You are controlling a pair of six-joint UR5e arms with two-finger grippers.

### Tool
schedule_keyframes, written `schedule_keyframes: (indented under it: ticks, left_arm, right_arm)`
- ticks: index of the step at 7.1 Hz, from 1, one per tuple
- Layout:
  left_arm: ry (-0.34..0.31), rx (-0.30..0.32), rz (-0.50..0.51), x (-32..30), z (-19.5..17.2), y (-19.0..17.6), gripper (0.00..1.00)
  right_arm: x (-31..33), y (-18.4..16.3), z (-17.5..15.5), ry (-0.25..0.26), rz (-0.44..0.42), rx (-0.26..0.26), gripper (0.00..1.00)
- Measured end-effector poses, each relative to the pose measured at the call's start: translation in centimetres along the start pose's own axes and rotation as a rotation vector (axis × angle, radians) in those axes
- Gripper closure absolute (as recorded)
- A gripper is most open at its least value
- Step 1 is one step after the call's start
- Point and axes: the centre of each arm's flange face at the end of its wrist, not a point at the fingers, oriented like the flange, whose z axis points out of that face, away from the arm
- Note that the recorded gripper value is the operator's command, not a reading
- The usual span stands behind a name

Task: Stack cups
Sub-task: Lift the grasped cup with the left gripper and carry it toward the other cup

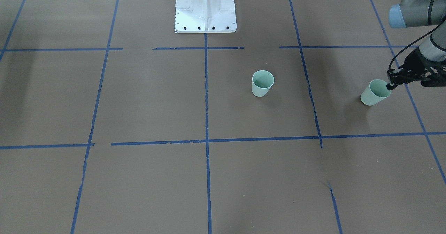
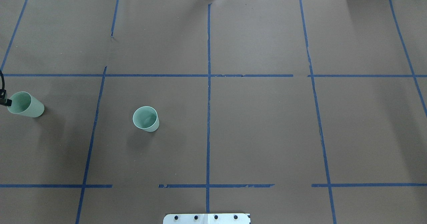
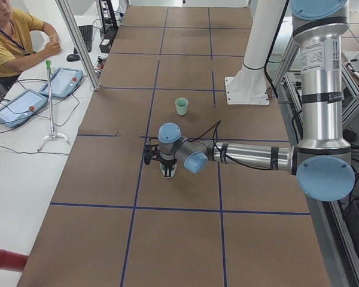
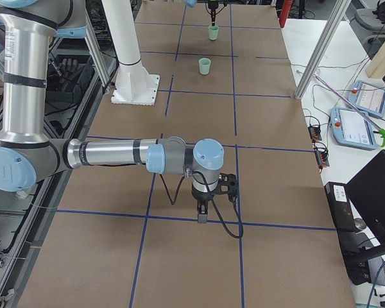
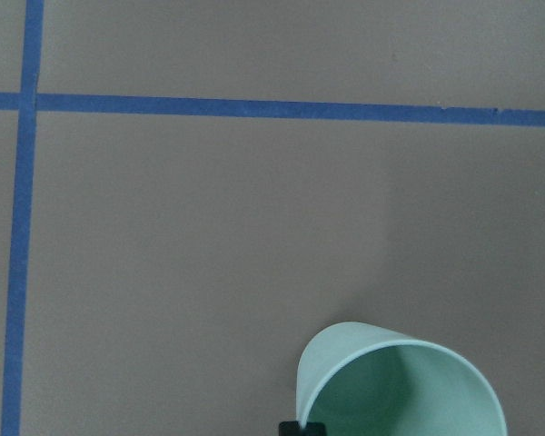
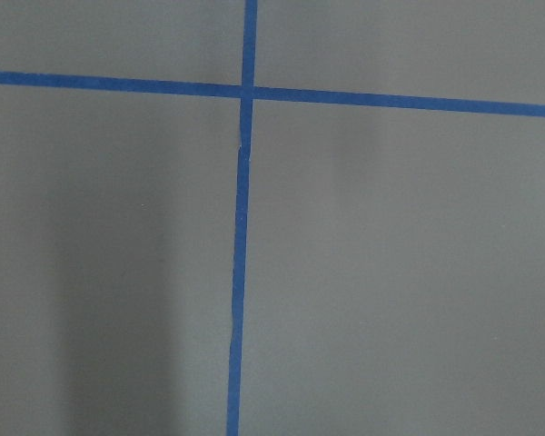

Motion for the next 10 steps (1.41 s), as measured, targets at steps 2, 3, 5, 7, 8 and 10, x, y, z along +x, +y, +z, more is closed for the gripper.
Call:
schedule_keyframes:
  ticks: [2, 3, 5, 7, 8, 10]
  left_arm:
    - [0.050, -0.010, 0.014, 2.4, -2.1, -0.1, 1.00]
    - [0.057, -0.022, 0.005, 4.7, -4.0, -0.6, 1.00]
    - [0.051, -0.030, -0.074, 12.2, -9.1, -3.3, 1.00]
    - [0.094, -0.021, -0.216, 21.1, -12.2, -5.7, 1.00]
    - [0.115, -0.044, -0.270, 26.3, -11.7, -5.4, 1.00]
    - [0.112, -0.073, -0.344, 34.5, -9.3, -2.8, 1.00]
  right_arm:
    - [0.0, 0.0, 0.0, 0.000, 0.000, 0.000, 0.00]
    - [0.0, 0.0, 0.0, 0.000, 0.000, 0.000, 0.00]
    - [0.0, 0.0, 0.0, 0.000, 0.000, 0.000, 0.00]
    - [0.0, 0.0, 0.0, 0.000, 0.000, 0.000, 0.00]
    - [0.0, 0.0, 0.0, 0.000, 0.000, 0.000, 0.00]
    - [0.0, 0.0, 0.0, 0.000, 0.000, 0.000, 0.00]
